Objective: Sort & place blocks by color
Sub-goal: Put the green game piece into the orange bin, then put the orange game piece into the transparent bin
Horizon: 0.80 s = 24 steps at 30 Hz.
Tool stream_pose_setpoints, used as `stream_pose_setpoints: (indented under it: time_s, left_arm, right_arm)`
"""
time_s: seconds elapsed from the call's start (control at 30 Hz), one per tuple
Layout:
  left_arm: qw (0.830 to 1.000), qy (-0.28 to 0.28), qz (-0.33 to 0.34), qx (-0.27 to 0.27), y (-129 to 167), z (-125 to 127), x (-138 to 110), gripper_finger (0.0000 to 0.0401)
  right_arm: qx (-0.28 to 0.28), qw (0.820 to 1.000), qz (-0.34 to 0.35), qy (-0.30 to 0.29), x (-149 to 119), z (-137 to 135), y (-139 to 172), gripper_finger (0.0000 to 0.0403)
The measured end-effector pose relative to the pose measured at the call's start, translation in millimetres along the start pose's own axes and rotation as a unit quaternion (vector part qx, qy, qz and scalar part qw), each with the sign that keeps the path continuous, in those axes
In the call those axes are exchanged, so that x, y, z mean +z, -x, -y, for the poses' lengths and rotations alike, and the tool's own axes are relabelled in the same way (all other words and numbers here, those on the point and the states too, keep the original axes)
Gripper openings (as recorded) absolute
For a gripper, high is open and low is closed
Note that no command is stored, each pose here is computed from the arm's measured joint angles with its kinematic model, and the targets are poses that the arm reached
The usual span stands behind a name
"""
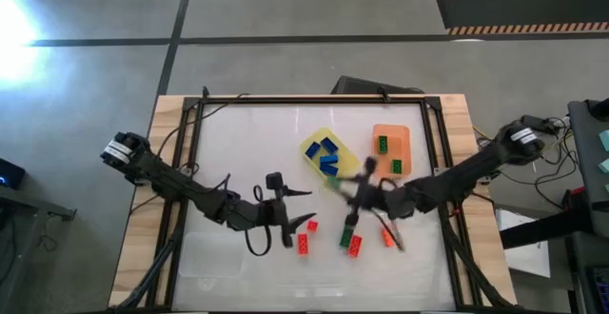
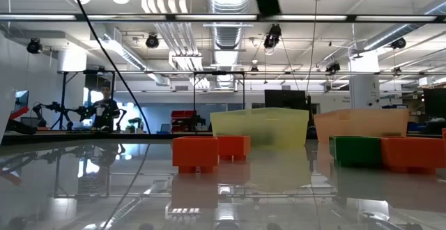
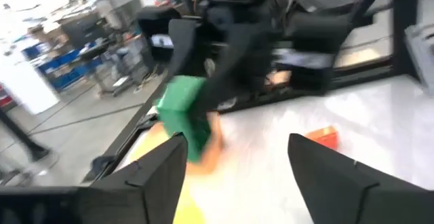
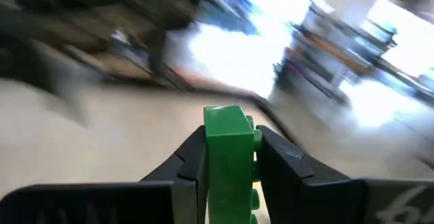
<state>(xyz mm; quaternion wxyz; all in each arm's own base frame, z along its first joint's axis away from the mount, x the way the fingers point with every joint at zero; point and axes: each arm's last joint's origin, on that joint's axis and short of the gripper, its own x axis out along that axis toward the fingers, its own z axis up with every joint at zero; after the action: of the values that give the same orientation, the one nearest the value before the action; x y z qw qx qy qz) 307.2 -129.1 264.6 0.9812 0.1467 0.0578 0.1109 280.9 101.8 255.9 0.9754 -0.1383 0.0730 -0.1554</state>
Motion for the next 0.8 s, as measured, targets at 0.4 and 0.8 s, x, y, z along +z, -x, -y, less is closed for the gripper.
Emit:
stream_pose_setpoints:
  time_s: [0.4,0.8]
  left_arm:
    - [0.999,0.017,-0.02,0.042,0,-4,-6,0.0249]
    - [0.998,0.033,-0.017,0.044,0,-4,-7,0.0249]
  right_arm:
    - [-0.386,0.83,-0.359,-0.183,-82,120,55,0.0081]
    - [-0.414,0.798,-0.391,-0.195,-98,127,45,0.0174]
